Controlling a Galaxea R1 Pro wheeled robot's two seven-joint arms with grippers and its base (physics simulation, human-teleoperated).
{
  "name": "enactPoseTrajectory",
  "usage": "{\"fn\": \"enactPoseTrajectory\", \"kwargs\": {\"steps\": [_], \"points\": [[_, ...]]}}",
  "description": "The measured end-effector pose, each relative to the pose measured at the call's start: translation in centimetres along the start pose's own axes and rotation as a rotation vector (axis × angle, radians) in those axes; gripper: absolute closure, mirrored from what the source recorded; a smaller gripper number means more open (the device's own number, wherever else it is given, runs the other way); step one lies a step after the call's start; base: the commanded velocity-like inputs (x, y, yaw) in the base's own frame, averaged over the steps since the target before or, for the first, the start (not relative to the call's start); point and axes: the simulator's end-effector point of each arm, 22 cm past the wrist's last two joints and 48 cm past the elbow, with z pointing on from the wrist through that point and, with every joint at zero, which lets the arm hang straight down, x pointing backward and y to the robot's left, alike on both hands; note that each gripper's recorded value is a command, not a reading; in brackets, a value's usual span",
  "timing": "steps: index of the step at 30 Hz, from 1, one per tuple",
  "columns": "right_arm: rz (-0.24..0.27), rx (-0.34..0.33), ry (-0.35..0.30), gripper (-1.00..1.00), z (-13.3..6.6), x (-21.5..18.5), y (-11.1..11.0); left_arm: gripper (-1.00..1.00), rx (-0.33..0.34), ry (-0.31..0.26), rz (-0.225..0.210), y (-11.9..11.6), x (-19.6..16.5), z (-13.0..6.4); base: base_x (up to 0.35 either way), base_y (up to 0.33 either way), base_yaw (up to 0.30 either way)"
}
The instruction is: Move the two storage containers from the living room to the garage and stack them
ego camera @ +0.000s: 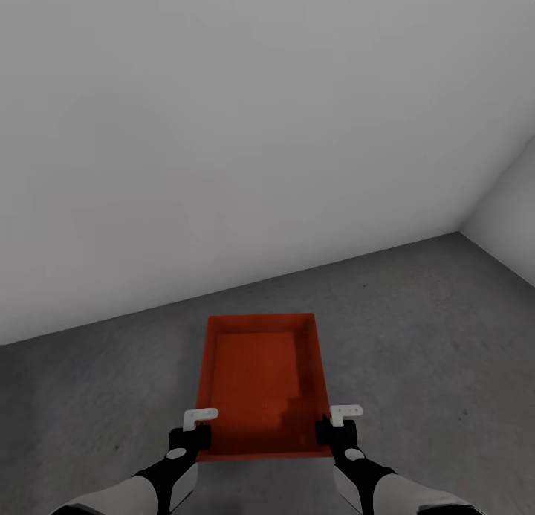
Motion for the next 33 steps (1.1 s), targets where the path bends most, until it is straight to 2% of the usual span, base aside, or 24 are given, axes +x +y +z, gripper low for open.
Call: {"fn": "enactPoseTrajectory", "kwargs": {"steps": [22, 33], "points": [[0.0, 0.0, 0.0, 1.0, 0.0, 0.0, 0.0, 1.0, 0.0, 0.0, 0.0, 0.0, 0.0, 0.0, 0.0, 0.004, 0.0], [0.0, 0.0, 0.0, 1.0, 1.1, 0.8, 0.0, 1.0, 0.0, 0.0, 0.0, -0.1, 0.6, 1.2, 0.0, 0.0, 0.0]]}}
